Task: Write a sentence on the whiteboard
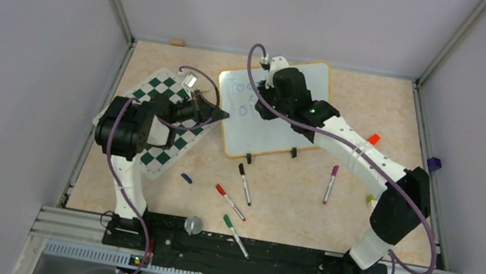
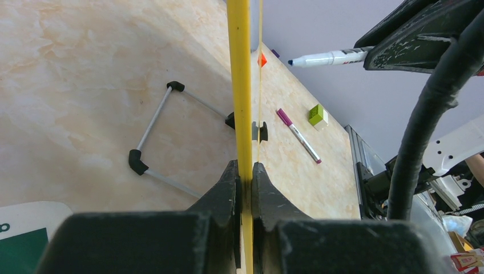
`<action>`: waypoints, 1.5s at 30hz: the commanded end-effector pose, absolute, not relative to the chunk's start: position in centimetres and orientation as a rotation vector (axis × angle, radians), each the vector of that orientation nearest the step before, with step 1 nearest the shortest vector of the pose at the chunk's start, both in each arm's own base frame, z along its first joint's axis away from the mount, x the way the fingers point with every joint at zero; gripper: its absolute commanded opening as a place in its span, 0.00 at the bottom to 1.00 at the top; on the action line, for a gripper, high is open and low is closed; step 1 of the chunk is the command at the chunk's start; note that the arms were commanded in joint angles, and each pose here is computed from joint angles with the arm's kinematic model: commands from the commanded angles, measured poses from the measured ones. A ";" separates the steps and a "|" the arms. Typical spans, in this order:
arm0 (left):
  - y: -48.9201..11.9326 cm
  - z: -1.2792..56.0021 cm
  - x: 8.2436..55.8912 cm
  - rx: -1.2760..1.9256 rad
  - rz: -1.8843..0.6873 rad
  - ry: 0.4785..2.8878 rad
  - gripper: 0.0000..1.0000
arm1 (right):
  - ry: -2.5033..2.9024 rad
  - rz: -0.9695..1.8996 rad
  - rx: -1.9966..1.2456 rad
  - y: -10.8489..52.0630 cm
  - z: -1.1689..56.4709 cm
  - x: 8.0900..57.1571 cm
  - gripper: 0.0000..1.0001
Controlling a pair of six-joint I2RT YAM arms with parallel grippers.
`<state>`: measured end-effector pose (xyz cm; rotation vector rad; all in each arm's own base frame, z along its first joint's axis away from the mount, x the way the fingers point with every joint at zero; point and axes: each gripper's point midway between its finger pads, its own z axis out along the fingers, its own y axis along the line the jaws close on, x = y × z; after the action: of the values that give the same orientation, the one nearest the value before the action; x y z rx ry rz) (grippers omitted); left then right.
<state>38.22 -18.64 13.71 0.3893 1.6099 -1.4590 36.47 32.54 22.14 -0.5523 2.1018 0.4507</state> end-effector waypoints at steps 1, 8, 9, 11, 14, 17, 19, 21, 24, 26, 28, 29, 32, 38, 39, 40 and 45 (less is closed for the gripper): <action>-18.4 16.0 38.0 0.544 -1.342 1.460 0.00 | 2.030 0.476 -0.535 33.3 24.7 37.8 0.00; -18.3 15.9 38.0 0.542 -1.341 1.461 0.00 | 2.043 0.476 -0.549 33.6 24.0 37.9 0.00; -18.4 15.9 38.0 0.542 -1.341 1.462 0.00 | 2.046 0.473 -0.547 33.5 23.8 38.0 0.00; -18.3 15.9 38.0 0.540 -1.341 1.462 0.00 | 2.053 0.468 -0.549 33.5 23.5 38.0 0.00; -18.4 15.9 38.0 0.542 -1.342 1.462 0.00 | 2.058 0.465 -0.552 33.6 23.2 38.1 0.00; -18.3 15.9 38.0 0.543 -1.341 1.461 0.00 | 2.063 0.460 -0.553 33.6 22.8 38.2 0.00; -18.4 16.0 38.0 0.544 -1.340 1.460 0.00 | 2.067 0.453 -0.554 33.6 22.6 38.3 0.00; -18.4 15.9 38.0 0.542 -1.341 1.462 0.00 | 2.072 0.444 -0.550 33.6 22.4 38.4 0.00; -18.3 15.9 38.0 0.543 -1.341 1.461 0.00 | 2.076 0.434 -0.545 33.5 22.3 38.5 0.00; -18.3 15.9 38.0 0.544 -1.340 1.461 0.00 | 2.075 0.427 -0.543 33.4 22.2 38.6 0.00; -18.4 15.9 38.0 0.543 -1.341 1.461 0.00 | 2.076 0.421 -0.538 33.3 22.2 38.7 0.00; -18.3 16.0 38.0 0.541 -1.340 1.460 0.00 | 2.079 0.414 -0.536 33.2 22.1 38.8 0.00; -18.4 16.0 38.0 0.542 -1.340 1.460 0.00 | 2.084 0.404 -0.529 33.1 22.1 38.9 0.00; -18.4 16.0 38.0 0.543 -1.340 1.460 0.00 | 2.090 0.340 -0.495 32.2 22.2 39.3 0.00; -18.3 15.9 38.0 0.541 -1.340 1.461 0.00 | 2.088 0.330 -0.489 32.0 22.3 39.4 0.00; -18.3 15.9 38.0 0.542 -1.341 1.461 0.00 | 2.090 0.322 -0.485 31.9 22.3 39.5 0.00; -18.3 15.9 38.0 0.542 -1.341 1.462 0.00 | 2.087 0.315 -0.478 31.7 22.5 39.6 0.00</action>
<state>38.25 -18.63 13.69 0.3861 1.6119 -1.4590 37.90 32.26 20.26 -0.5358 2.1422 0.3551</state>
